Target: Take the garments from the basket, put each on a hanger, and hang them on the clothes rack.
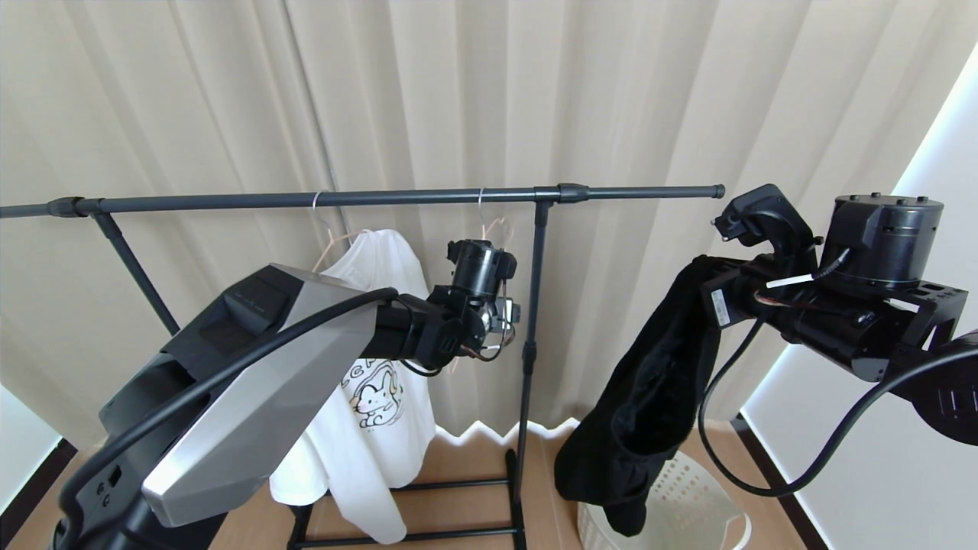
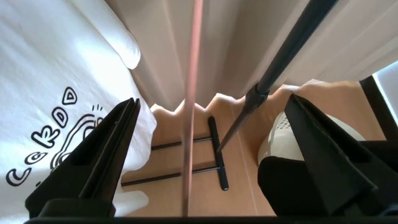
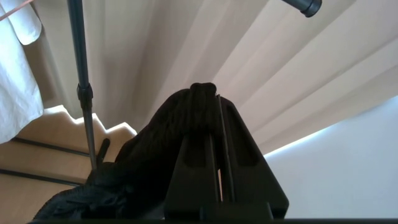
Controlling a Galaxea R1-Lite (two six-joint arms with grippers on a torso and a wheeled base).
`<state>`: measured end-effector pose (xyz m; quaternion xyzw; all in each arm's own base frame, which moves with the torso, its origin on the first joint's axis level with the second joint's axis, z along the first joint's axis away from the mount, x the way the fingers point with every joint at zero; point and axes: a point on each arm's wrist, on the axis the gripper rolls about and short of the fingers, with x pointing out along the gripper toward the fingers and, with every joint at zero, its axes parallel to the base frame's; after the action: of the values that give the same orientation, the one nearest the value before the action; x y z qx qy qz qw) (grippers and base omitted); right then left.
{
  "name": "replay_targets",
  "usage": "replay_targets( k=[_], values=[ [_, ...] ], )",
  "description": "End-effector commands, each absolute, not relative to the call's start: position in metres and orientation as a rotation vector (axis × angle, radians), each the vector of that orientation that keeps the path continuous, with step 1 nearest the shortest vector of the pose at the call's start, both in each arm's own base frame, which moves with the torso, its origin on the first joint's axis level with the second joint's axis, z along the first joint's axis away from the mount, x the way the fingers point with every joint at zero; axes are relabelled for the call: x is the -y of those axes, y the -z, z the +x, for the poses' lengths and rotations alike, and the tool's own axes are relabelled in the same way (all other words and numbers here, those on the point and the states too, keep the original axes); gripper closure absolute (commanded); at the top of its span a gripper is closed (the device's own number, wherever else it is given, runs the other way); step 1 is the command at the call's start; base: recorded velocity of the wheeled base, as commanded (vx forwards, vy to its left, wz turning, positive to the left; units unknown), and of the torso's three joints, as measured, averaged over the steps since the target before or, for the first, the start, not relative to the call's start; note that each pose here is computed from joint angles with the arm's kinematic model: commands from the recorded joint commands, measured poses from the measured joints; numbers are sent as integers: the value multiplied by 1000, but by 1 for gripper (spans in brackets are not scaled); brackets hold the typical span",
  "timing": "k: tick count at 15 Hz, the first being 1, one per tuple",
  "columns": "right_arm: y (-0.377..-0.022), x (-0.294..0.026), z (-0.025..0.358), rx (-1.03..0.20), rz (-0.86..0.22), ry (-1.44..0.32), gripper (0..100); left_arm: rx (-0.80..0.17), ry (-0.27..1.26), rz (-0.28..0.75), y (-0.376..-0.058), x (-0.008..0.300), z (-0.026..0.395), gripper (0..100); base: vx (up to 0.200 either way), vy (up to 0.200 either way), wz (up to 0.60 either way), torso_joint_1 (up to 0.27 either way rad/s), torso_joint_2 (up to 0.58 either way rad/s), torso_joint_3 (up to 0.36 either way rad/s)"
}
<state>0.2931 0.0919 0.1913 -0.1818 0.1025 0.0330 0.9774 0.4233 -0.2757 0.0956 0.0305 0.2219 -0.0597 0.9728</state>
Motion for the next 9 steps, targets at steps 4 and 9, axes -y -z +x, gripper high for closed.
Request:
replay_targets(
  k=[4,9],
  values=[
    [-191,-92,293,-207,-367,-67,100,-447,128,62,-96,279,421,0,0,0,0,0,0,0],
    [-191,-92,293,-207,-367,-67,100,-439,121,57,-100,276,423,0,0,0,0,0,0,0]
  ],
)
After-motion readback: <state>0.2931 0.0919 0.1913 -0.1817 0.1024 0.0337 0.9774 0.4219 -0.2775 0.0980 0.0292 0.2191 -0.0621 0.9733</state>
